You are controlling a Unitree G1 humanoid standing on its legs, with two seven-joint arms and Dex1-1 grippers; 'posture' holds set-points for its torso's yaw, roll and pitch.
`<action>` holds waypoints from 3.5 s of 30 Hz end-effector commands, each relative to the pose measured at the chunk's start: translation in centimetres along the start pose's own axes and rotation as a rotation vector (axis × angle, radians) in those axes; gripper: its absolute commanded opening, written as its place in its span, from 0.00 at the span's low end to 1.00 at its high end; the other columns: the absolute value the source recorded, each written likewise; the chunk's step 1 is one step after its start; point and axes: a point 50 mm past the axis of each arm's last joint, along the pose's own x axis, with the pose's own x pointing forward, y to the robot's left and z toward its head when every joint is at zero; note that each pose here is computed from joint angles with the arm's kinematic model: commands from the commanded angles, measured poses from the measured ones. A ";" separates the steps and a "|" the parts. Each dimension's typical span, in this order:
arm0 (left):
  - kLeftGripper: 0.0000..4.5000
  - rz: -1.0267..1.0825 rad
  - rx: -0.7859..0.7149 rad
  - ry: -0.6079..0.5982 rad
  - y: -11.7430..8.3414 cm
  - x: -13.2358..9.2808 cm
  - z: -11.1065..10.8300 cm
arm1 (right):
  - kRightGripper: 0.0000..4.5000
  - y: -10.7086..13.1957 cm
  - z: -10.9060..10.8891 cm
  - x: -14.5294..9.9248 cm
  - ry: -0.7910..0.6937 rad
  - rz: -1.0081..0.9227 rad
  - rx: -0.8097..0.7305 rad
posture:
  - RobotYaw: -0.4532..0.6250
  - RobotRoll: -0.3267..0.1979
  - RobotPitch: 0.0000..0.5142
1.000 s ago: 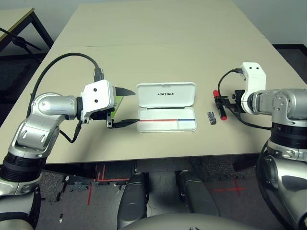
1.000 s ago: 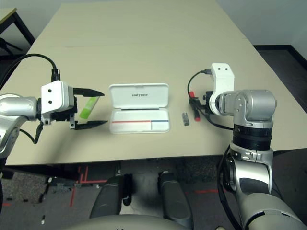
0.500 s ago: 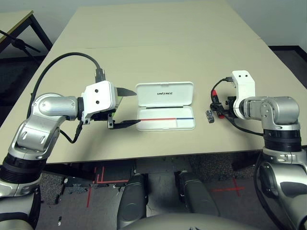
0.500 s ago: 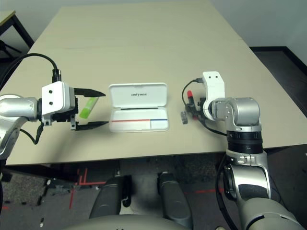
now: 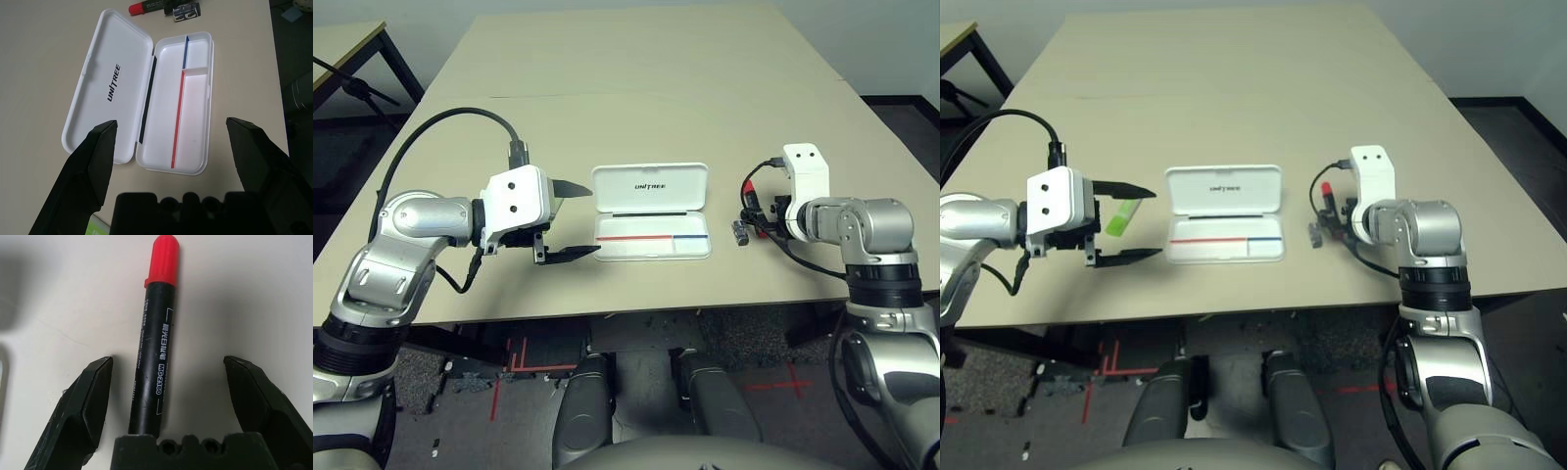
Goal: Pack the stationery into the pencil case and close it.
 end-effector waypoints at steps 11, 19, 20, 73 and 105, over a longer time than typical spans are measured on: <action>1.00 -0.035 -0.006 0.011 -0.5 0.3 0.0 | 1.00 0.0 1.3 -0.7 -0.030 -0.017 -0.056 | 0.40 0.62 0.29; 1.00 -0.045 -0.014 0.012 -0.7 0.3 0.2 | 1.00 -0.3 -0.3 0.8 0.020 -0.022 -0.057 | 0.41 0.62 0.30; 1.00 -0.046 -0.015 0.012 -0.8 0.3 0.3 | 1.00 -0.2 -0.5 0.9 0.027 -0.019 -0.059 | 0.41 0.62 0.31; 1.00 -0.081 -0.031 0.027 -1.0 0.3 0.2 | 0.11 -3.6 3.8 -4.1 -0.054 0.085 -0.437 | 0.39 0.62 0.34; 1.00 -0.090 -0.046 0.065 -1.1 -0.1 -0.3 | 0.11 7.2 6.6 -6.9 -0.096 0.879 -1.286 | 0.41 0.62 0.32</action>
